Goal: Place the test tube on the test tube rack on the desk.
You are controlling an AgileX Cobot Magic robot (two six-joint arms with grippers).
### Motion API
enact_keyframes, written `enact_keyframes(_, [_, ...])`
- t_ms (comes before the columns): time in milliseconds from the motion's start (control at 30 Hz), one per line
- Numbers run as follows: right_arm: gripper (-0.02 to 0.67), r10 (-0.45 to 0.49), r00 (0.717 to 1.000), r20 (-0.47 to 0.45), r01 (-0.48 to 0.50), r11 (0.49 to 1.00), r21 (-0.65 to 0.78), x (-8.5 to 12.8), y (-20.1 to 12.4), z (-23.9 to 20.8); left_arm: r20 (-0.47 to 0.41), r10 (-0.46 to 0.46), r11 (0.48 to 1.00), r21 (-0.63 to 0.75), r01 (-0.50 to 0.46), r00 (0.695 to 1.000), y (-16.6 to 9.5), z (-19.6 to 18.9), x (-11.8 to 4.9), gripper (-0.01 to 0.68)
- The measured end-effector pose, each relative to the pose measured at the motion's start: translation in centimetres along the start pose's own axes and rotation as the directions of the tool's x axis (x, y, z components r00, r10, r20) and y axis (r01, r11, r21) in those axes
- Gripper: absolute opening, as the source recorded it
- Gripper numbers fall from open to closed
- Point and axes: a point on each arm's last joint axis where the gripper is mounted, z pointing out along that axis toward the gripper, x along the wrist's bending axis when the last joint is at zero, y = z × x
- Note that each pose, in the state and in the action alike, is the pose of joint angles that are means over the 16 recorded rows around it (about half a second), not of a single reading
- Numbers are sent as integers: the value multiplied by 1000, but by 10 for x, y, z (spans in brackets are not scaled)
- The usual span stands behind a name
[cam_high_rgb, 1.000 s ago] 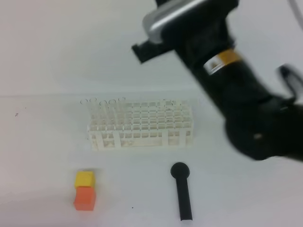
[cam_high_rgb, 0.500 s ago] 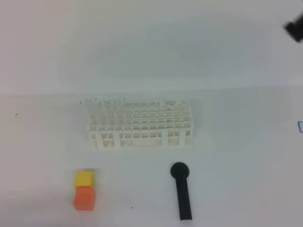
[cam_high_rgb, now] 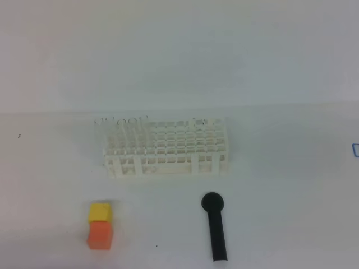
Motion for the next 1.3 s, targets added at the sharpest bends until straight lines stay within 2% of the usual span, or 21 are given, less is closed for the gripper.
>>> enact_keyframes(233, [-1,4,999,50,-5,1000,14,29,-39,-53,0,0,1000,0,0,1000,0,0,0,-1])
enact_keyframes(467, [-1,19,998,60,-21,999,30,54,-67,-76,0,0,1000,0,0,1000,0,0,0,-1])
enact_keyframes(800, [-1,53,995,85,-54,999,7,70,-83,-91,0,0,1000,0,0,1000,0,0,0,-1])
enact_keyframes(933, [-1,107,989,98,-106,994,-14,72,-85,-97,0,0,1000,0,0,1000,0,0,0,-1])
enact_keyframes(1100, [-1,217,973,81,-217,976,-12,76,-88,-102,0,0,1000,0,0,1000,0,0,0,-1])
enact_keyframes(1300, [-1,379,925,22,-379,922,74,85,-95,-105,0,0,1000,0,0,1000,0,0,0,-1])
